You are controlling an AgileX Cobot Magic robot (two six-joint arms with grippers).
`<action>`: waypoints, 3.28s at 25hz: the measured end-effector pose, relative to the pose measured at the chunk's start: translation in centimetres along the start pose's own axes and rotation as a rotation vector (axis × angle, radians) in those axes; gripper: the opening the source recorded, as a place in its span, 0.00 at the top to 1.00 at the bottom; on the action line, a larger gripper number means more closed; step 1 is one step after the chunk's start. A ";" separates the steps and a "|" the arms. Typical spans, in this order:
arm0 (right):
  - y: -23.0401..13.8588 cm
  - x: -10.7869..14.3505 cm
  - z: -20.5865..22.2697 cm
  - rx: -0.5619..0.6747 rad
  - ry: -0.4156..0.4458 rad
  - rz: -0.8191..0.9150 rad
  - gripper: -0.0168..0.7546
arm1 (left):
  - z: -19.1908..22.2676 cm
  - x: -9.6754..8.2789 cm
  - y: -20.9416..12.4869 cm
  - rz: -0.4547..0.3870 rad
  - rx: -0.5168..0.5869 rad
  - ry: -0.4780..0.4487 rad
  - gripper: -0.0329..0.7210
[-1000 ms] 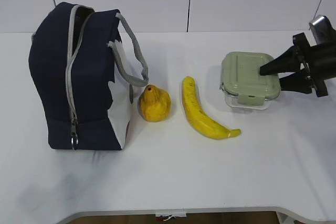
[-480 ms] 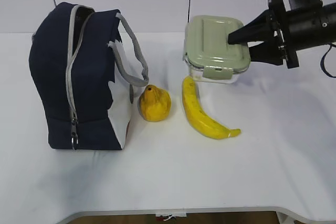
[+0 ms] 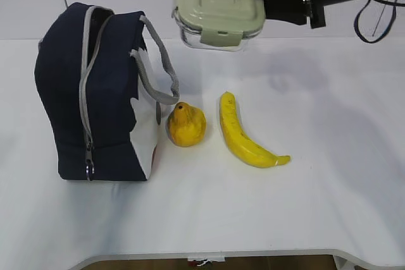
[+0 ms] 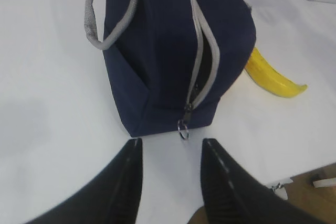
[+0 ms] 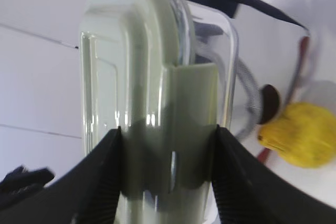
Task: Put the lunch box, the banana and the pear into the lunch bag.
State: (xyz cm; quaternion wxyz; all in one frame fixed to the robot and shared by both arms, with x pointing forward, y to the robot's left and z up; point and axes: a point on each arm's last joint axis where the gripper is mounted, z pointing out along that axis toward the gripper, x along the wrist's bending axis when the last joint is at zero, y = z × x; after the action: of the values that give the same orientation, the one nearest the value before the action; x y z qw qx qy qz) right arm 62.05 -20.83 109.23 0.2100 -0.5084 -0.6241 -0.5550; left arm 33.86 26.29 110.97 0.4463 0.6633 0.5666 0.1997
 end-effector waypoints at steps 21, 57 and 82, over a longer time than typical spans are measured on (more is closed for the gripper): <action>-0.1 4.7 6.2 -0.091 -0.023 -0.098 0.47 | 15.7 2.0 11.3 -0.054 0.347 0.035 0.37; -2.2 1.0 10.8 0.040 -0.107 -0.002 0.47 | 17.7 0.2 14.5 -0.135 0.441 -0.152 0.96; -1.0 0.3 12.3 0.085 -0.096 0.001 0.47 | 19.1 -2.8 15.1 -0.218 0.343 -0.287 0.96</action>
State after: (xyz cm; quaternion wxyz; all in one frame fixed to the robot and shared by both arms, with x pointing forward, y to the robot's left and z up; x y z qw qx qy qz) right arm 64.79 -9.42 105.37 0.2011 -0.5254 -0.6562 -0.5029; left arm 56.45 17.31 114.04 0.4219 0.6858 0.5912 -0.0452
